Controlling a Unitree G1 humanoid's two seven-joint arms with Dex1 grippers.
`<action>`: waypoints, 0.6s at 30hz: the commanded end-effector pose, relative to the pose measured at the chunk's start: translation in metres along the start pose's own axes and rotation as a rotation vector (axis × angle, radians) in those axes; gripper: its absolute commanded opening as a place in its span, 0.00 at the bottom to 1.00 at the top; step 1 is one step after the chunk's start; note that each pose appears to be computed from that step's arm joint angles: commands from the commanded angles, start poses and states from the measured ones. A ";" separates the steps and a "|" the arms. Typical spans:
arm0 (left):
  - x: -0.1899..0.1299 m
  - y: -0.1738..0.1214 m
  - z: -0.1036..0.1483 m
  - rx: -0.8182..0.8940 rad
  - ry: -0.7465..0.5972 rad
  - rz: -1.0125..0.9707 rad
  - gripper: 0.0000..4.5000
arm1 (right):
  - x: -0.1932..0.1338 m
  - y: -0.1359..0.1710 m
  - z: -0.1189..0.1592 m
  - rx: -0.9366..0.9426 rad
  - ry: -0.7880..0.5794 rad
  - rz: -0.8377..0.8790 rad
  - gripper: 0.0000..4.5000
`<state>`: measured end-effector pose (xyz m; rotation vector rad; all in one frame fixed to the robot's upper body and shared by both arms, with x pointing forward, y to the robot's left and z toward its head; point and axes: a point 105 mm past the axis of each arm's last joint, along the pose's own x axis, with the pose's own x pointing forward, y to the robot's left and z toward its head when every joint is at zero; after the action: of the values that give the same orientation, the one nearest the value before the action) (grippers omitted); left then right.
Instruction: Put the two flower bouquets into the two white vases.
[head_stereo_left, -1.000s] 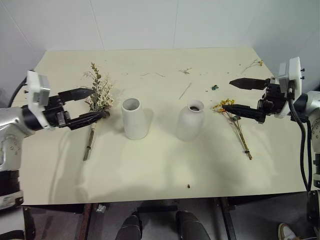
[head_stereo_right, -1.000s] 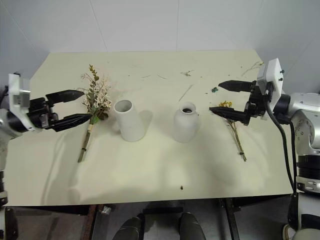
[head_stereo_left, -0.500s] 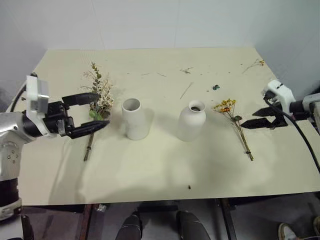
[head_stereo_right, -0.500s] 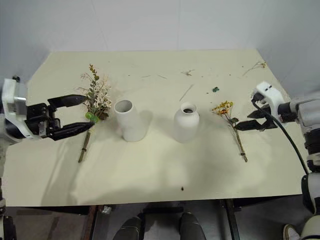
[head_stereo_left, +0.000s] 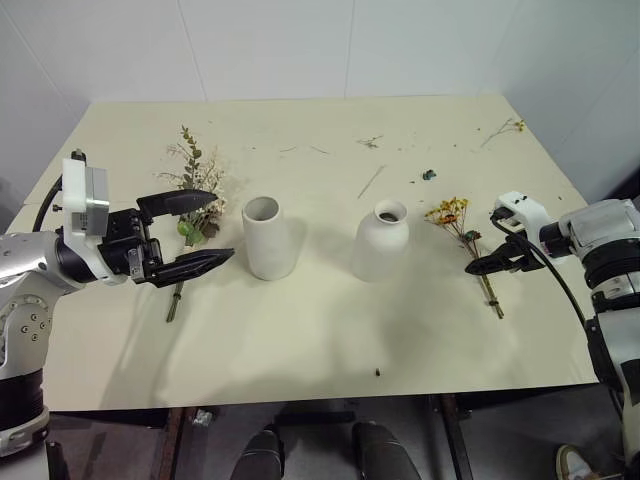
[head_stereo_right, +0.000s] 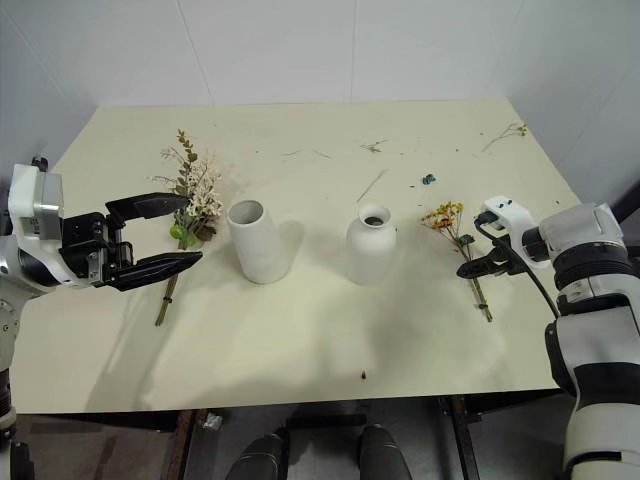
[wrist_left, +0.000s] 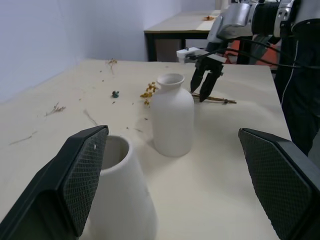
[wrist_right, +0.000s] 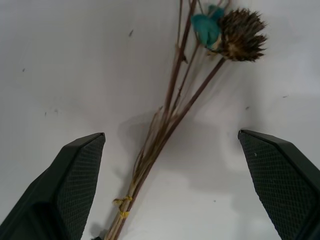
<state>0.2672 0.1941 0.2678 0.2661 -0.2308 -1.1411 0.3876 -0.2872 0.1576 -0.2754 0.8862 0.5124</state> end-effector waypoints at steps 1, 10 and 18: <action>0.002 -0.004 0.015 0.059 -0.031 -0.013 1.00 | 0.002 -0.005 -0.002 -0.004 0.006 -0.026 0.86; 0.009 0.002 0.017 0.073 -0.042 -0.034 1.00 | -0.004 -0.006 0.008 -0.006 -0.056 -0.028 0.18; 0.017 0.011 0.010 0.055 -0.059 -0.058 1.00 | -0.043 -0.006 0.055 -0.072 -0.429 -0.017 0.00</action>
<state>0.2811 0.1835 0.2751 0.2613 -0.2746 -1.1959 0.3997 -0.2835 0.1829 -0.2000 0.6493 0.5453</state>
